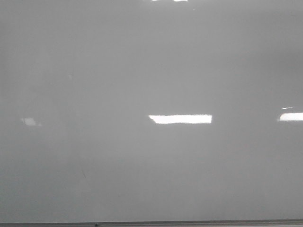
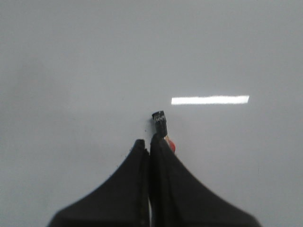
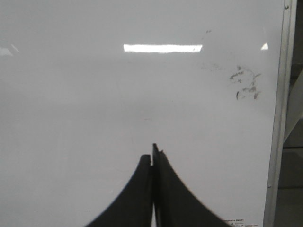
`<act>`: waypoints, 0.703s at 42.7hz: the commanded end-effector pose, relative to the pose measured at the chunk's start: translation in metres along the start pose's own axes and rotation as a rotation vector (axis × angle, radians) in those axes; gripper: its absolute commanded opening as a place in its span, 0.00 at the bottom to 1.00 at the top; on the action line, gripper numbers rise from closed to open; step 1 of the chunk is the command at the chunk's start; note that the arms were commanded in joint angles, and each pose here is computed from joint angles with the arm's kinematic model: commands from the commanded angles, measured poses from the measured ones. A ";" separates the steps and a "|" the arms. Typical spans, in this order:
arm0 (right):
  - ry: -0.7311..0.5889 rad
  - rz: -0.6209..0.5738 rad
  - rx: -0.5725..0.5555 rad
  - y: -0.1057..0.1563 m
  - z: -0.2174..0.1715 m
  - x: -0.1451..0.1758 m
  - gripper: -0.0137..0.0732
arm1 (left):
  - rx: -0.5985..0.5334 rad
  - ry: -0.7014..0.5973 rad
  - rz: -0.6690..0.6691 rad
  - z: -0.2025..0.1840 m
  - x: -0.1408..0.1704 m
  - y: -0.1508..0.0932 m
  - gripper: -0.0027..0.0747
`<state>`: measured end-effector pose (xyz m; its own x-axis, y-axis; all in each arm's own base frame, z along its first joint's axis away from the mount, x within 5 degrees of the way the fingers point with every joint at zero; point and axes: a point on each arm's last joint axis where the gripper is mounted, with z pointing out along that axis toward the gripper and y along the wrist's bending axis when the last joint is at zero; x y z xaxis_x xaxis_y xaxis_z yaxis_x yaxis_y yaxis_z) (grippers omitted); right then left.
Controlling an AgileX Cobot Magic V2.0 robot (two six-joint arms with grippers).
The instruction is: Write number 8 on whiteboard
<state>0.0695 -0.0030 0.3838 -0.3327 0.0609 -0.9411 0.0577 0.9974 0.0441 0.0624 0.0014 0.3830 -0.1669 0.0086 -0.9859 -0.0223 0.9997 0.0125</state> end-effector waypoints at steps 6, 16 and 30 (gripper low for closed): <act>-0.007 -0.040 0.013 -0.001 0.017 -0.009 0.08 | 0.015 -0.011 -0.017 0.016 -0.003 -0.001 0.01; 0.049 -0.120 -0.106 0.011 0.028 -0.007 0.18 | 0.015 0.032 -0.018 0.028 0.004 -0.001 0.01; 0.111 -0.131 -0.139 0.015 0.042 -0.005 0.85 | 0.019 0.136 -0.017 0.057 0.009 -0.002 0.57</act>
<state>0.1053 0.0100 0.3640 -0.4897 -0.0739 -0.8688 -0.1222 0.9924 -0.0156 0.1061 0.0023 0.3515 -0.3676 0.0004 -0.9300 -0.0175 0.9998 0.0073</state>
